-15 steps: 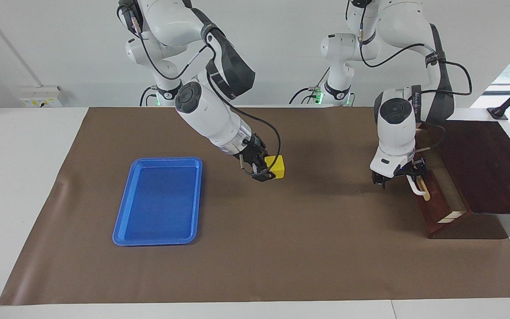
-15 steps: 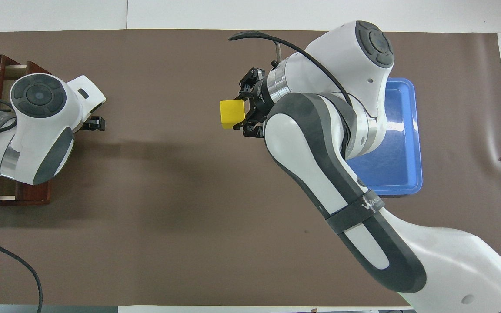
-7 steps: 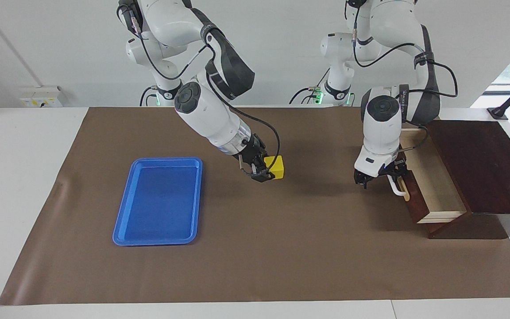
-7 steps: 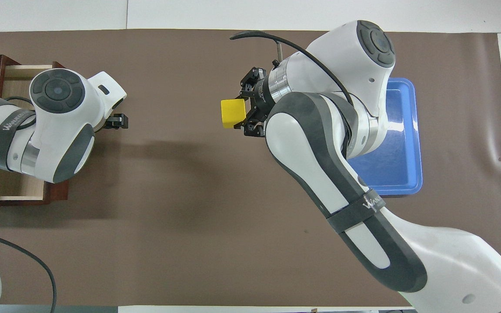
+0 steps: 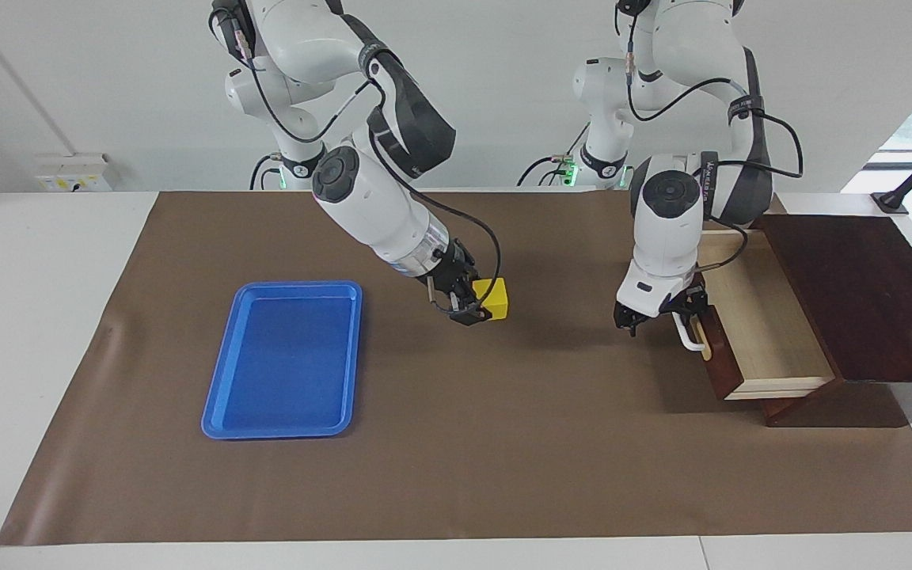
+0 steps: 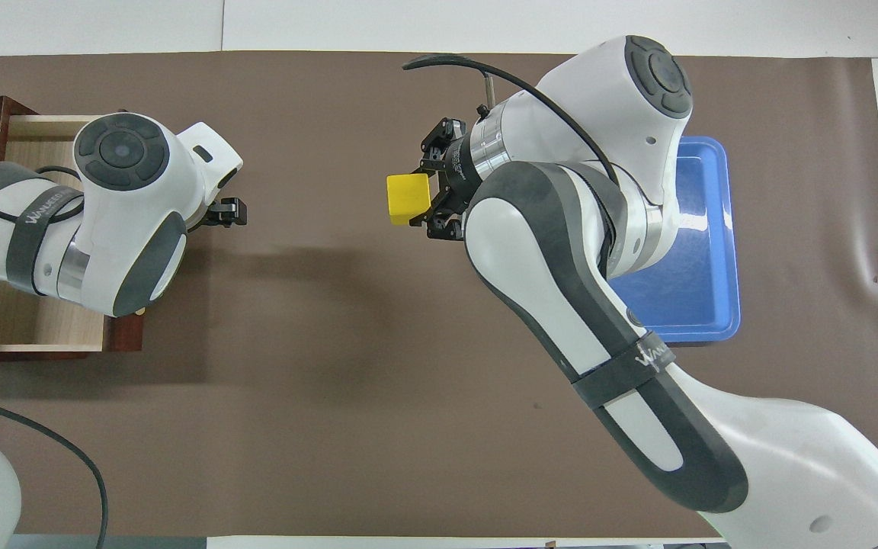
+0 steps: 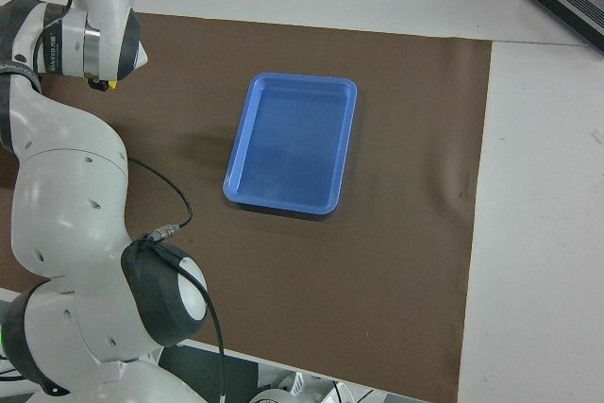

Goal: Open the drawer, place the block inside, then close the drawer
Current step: 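Pull the drawer open with the left gripper, then release its handle, then reach the left gripper to the yellow block held by the right gripper, then grasp the block with the left gripper while the right gripper opens, then carry the block into the drawer with the left gripper while the right gripper withdraws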

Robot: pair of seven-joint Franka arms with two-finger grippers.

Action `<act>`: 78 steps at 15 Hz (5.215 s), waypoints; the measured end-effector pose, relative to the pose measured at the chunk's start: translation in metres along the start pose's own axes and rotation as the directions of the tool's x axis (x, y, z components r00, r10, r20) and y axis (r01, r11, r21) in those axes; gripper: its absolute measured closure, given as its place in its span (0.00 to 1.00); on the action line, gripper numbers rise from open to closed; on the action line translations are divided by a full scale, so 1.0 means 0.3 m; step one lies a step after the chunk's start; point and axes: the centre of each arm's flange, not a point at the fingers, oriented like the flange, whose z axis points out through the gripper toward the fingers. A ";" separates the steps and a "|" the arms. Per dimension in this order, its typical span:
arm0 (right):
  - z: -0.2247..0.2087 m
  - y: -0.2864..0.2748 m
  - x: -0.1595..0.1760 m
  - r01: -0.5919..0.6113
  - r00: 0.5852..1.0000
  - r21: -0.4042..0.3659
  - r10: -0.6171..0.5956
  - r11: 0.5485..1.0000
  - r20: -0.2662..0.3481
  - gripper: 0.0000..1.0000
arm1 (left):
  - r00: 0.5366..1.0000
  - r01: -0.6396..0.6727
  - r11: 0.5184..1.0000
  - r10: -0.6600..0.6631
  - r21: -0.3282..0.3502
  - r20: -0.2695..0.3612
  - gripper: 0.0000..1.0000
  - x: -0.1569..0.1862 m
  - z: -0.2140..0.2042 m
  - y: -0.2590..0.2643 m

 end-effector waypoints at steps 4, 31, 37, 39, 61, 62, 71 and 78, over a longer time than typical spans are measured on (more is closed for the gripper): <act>-0.001 -0.001 0.001 -0.001 1.000 0.000 0.001 1.000 0.000 0.45 | 1.000 0.012 1.000 -0.012 -0.013 0.005 0.00 -0.007 -0.009 0.028; -0.007 -0.006 0.011 -0.005 1.000 0.004 0.005 1.000 -0.002 0.45 | 0.008 1.000 0.012 -0.942 0.008 0.336 0.00 0.078 -0.530 0.267; -0.006 -0.006 0.011 -0.005 1.000 0.004 0.005 1.000 -0.002 0.45 | 0.011 0.999 0.026 -0.946 0.041 0.324 0.00 0.051 -0.526 0.579; -0.006 -0.006 0.011 -0.005 1.000 0.004 0.005 1.000 -0.002 0.45 | -0.004 0.999 0.014 -0.948 0.053 0.318 0.00 0.046 -0.516 0.616; 0.003 0.001 0.006 -0.003 1.000 -0.008 0.003 1.000 -0.003 0.45 | -0.021 0.998 -0.001 -0.951 0.063 0.308 0.44 0.006 -0.553 0.673; 0.004 0.001 0.006 -0.004 1.000 -0.008 0.004 1.000 -0.003 0.45 | -0.021 0.998 -0.001 -0.952 0.065 0.307 0.44 0.006 -0.552 0.672; -0.005 -0.005 0.015 -0.009 1.000 -0.003 0.009 1.000 -0.003 0.22 | -0.028 0.998 -0.009 -0.952 0.063 0.306 0.44 0.013 -0.557 0.655; -0.165 -0.060 0.150 -0.062 0.998 0.028 0.062 0.998 -0.001 0.05 | -0.058 0.997 -0.039 -0.956 0.071 0.288 0.44 0.063 -0.574 0.501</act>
